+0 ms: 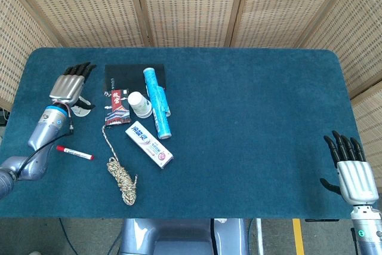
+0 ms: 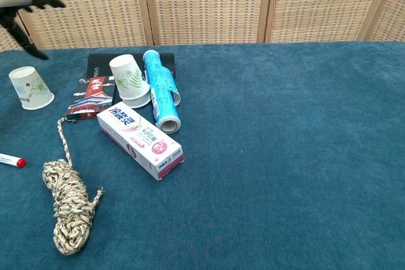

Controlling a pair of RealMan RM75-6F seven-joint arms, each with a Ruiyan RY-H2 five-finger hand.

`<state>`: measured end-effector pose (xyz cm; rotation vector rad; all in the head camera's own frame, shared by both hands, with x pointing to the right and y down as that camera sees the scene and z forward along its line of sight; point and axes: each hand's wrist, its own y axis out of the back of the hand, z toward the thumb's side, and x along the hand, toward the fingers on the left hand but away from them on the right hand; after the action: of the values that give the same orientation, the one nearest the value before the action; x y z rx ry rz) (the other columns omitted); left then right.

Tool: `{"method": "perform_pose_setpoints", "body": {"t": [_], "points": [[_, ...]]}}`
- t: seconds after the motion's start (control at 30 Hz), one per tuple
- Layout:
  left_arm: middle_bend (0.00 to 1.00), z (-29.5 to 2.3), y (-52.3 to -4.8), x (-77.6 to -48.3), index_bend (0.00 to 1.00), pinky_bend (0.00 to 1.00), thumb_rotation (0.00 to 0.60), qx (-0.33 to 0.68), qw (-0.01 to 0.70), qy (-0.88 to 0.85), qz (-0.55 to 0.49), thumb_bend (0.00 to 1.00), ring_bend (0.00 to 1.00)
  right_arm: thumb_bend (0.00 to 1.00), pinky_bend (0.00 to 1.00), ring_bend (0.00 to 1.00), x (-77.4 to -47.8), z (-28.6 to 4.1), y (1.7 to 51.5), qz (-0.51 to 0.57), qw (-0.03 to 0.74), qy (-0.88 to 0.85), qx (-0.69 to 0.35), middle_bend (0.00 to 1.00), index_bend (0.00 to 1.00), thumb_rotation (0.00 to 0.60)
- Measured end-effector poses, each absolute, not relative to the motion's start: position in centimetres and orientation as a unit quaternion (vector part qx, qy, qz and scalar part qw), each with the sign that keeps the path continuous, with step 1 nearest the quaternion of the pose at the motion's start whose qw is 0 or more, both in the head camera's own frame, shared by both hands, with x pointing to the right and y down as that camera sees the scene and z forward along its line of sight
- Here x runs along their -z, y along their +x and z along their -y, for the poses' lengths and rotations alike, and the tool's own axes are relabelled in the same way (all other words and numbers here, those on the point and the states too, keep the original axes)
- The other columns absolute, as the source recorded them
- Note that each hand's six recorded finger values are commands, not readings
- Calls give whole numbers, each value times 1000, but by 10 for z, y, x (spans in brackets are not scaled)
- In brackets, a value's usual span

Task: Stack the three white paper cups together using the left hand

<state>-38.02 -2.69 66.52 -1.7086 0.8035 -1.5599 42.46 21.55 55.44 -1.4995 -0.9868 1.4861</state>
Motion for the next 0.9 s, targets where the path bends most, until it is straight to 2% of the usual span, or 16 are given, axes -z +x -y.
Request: {"method": "perform_pose_setpoints", "body": {"t": [0.2, 0.4, 0.77, 0.9], "points": [[23, 19, -436, -674, 110, 110, 600, 631, 303, -634, -329, 0, 66, 0, 0, 0, -556, -217, 421, 384, 397, -594, -585, 0, 48, 600], [73, 15, -466, -685, 172, 166, 600, 645, 280, -622, -344, 0, 116, 0, 0, 0, -559, -219, 417, 378, 400, -596, -585, 0, 48, 600], [136, 9, -471, -718, 262, 224, 600, 649, 254, -625, -350, 2, 173, 0, 0, 0, -564, -218, 418, 374, 399, -591, -593, 0, 48, 600], [177, 9, -468, -729, 321, 292, 600, 652, 251, -626, -347, 25, 208, 0, 0, 0, -566, -217, 419, 372, 397, -590, -597, 0, 48, 600]]}}
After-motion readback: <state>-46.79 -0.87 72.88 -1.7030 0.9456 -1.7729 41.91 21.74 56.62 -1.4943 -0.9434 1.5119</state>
